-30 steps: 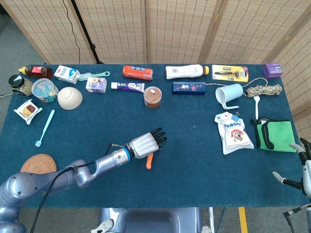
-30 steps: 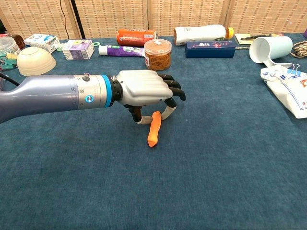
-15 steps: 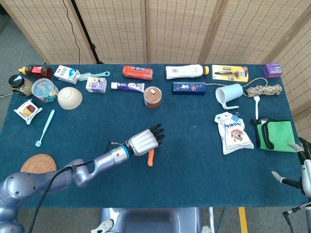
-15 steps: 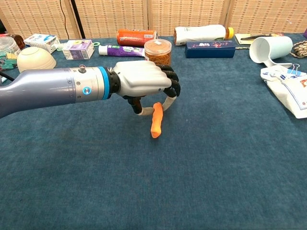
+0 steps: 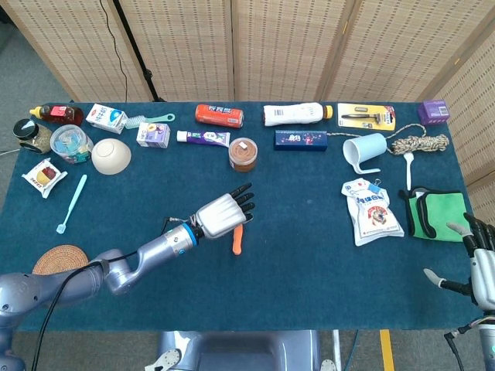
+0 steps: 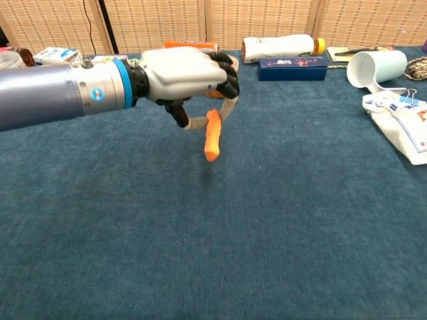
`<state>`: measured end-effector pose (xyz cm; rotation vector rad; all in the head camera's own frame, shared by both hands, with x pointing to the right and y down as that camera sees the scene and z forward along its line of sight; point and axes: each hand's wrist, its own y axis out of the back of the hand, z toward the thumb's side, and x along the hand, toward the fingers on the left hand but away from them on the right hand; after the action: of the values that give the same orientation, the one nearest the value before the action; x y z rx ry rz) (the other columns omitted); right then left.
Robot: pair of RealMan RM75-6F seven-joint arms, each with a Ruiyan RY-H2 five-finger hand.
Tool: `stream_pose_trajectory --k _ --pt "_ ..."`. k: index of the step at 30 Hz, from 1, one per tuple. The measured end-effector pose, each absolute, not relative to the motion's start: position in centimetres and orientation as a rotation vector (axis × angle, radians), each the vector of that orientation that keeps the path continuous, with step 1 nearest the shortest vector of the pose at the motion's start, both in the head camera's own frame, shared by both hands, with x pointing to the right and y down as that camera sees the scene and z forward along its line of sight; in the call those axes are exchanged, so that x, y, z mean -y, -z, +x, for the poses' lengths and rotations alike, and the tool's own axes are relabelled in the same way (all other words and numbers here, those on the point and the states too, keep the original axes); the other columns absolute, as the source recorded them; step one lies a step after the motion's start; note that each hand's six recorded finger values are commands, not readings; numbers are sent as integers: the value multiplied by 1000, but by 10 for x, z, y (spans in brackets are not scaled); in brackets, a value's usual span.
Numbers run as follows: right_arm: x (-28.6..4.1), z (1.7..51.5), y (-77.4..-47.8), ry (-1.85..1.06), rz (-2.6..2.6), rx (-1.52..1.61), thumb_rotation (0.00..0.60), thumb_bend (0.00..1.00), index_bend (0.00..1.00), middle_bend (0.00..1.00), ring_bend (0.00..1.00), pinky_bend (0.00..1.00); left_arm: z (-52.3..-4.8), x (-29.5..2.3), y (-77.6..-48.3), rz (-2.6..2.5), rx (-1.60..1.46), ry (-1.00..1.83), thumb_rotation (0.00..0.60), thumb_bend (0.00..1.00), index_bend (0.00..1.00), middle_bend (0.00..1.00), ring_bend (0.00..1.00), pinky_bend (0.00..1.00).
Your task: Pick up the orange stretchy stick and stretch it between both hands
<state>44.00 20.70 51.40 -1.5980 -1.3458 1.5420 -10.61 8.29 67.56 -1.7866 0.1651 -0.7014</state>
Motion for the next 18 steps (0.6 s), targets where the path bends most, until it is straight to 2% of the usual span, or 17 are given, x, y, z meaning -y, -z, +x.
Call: stream_pose_trajectory --k 8,18 --pt "-187 415 -519 -1413 -1764 1378 600 83 235 84 24 0 -140 -42 -630 -1705 -287 701 600 519 806 336 154 0" --pt "-163 373 -533 -1294 -1979 1357 600 82 314 122 31 0 -165 -27 -592 -1628 -326 682 600 519 830 336 156 0"
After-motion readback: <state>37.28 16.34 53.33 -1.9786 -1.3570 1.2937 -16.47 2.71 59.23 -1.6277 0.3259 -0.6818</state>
